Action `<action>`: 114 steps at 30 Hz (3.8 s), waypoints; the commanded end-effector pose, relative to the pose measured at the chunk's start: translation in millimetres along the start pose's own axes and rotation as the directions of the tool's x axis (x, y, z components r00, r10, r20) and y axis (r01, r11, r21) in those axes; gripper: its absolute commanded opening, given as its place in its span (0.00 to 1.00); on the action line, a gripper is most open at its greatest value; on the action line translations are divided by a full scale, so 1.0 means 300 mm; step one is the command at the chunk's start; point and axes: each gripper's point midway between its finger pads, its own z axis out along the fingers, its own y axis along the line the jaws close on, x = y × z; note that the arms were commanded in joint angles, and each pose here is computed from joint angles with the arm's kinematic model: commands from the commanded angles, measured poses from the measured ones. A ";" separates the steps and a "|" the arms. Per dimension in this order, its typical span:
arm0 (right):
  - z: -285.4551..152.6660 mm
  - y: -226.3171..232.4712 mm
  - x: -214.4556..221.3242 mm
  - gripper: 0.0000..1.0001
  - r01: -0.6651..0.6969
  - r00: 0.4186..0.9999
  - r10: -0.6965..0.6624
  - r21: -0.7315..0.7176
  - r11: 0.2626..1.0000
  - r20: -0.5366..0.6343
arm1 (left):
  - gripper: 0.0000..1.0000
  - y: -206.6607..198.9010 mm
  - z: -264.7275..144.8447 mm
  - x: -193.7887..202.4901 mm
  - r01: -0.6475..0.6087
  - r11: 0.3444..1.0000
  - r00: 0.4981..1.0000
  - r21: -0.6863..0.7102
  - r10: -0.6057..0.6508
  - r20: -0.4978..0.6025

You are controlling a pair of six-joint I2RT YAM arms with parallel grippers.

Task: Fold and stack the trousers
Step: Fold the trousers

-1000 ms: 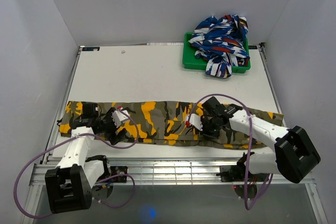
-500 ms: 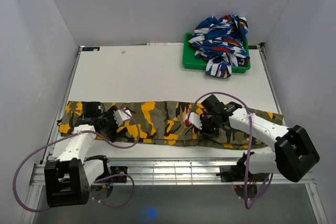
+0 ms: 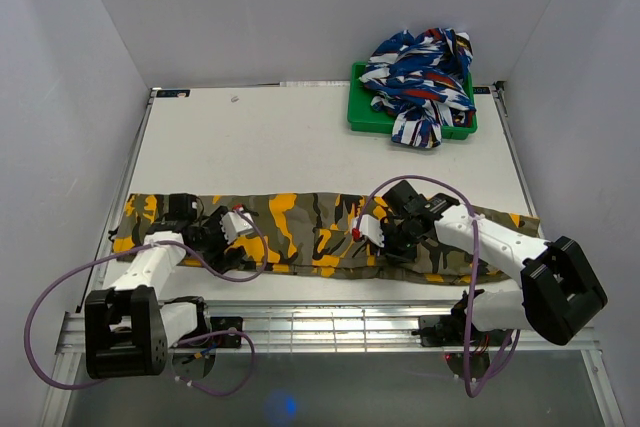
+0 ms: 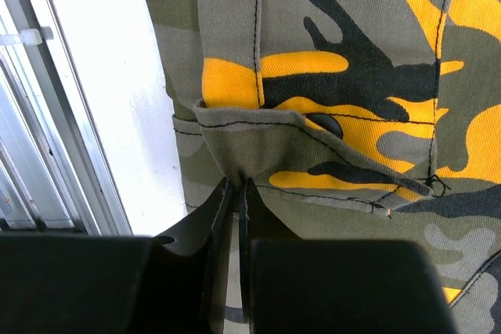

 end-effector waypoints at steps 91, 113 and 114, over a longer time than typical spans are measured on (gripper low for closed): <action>-0.419 -0.125 0.957 0.62 -0.967 0.179 0.954 0.222 0.125 0.239 | 0.98 0.259 -0.018 0.019 0.568 0.811 0.811 -0.142 -0.580 -0.068; -0.505 -0.181 0.981 0.08 -0.954 0.216 0.941 0.260 0.147 0.260 | 0.98 0.559 -0.644 0.597 0.596 0.486 0.618 -0.639 -0.786 -0.022; -0.505 -0.182 0.982 0.08 -0.954 0.216 0.941 0.260 0.147 0.260 | 0.98 0.565 -0.654 0.616 0.586 0.482 0.616 -0.652 -0.787 -0.029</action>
